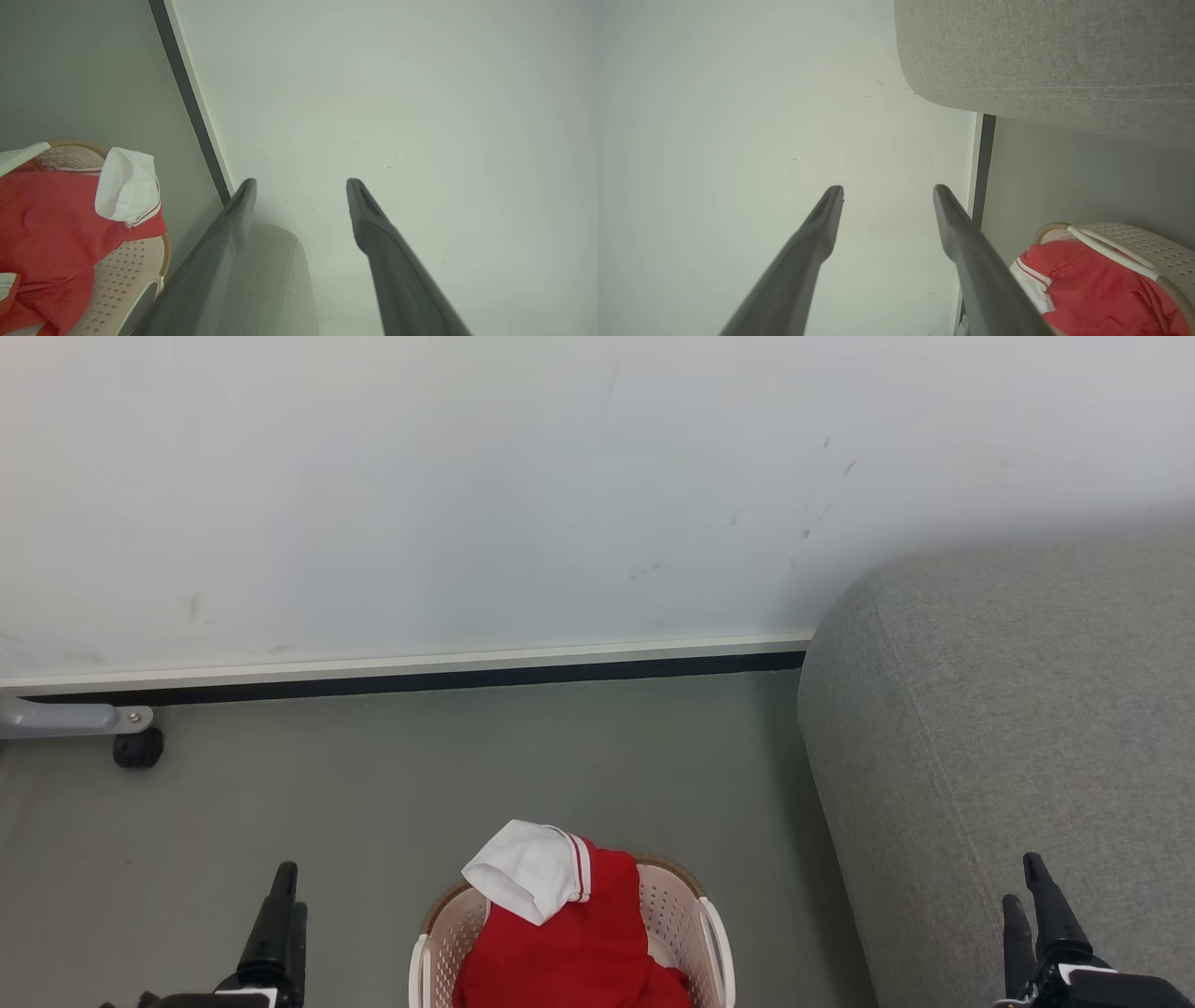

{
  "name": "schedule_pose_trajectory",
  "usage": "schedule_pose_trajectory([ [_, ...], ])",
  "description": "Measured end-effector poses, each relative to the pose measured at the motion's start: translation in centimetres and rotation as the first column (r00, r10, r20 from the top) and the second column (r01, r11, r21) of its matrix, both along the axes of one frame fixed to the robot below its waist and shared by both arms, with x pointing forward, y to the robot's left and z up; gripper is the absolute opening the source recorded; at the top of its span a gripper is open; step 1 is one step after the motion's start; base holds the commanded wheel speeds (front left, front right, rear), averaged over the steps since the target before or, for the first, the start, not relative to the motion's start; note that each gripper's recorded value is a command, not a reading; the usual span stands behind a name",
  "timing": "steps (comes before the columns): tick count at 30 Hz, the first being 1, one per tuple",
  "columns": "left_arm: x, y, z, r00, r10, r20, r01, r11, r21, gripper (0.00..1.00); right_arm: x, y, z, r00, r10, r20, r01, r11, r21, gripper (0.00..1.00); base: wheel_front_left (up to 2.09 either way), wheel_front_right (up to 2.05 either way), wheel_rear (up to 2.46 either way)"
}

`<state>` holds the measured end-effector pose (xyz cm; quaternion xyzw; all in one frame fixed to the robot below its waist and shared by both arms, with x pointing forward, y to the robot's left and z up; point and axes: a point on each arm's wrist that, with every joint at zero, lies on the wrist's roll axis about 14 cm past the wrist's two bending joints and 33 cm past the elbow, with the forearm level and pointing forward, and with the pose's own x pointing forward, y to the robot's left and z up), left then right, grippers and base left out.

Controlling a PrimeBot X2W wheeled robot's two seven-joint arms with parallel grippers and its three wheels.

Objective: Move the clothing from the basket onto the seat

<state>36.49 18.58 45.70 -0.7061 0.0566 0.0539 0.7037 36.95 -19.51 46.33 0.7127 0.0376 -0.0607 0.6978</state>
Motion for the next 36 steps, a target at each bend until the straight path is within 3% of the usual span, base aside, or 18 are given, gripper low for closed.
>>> schedule_pose_trajectory([
  [11, 0.5, -0.3, 1.2, 0.999, -0.014, 0.035, 0.011, 0.996, 0.084, 1.0, 0.4, 0.4, 1.1, 0.999, -0.003, 0.032, 0.004, 1.0, -0.031, 1.0, 0.0, 0.0, 0.0],
  [20, 1.0, -0.7, 2.2, 0.997, -0.048, 0.063, 0.034, 0.976, 0.213, 1.0, 1.1, 0.9, 2.6, 0.996, 0.05, 0.069, -0.037, 0.982, -0.183, 1.0, 0.0, 0.0, 0.0],
  [30, 1.3, -1.2, 2.8, 0.993, -0.094, 0.075, 0.06, 0.927, 0.371, 1.0, 1.7, 1.9, 4.0, 0.987, 0.129, 0.095, -0.082, 0.916, -0.392, 1.0, 0.0, 0.0, 0.0],
  [36, 1.7, -1.4, 3.2, 0.99, -0.12, 0.073, 0.068, 0.866, 0.496, 1.0, 1.9, 2.4, 4.2, 0.982, 0.172, 0.076, -0.104, 0.835, -0.54, 1.0, 0.0, 0.0, 0.0],
])
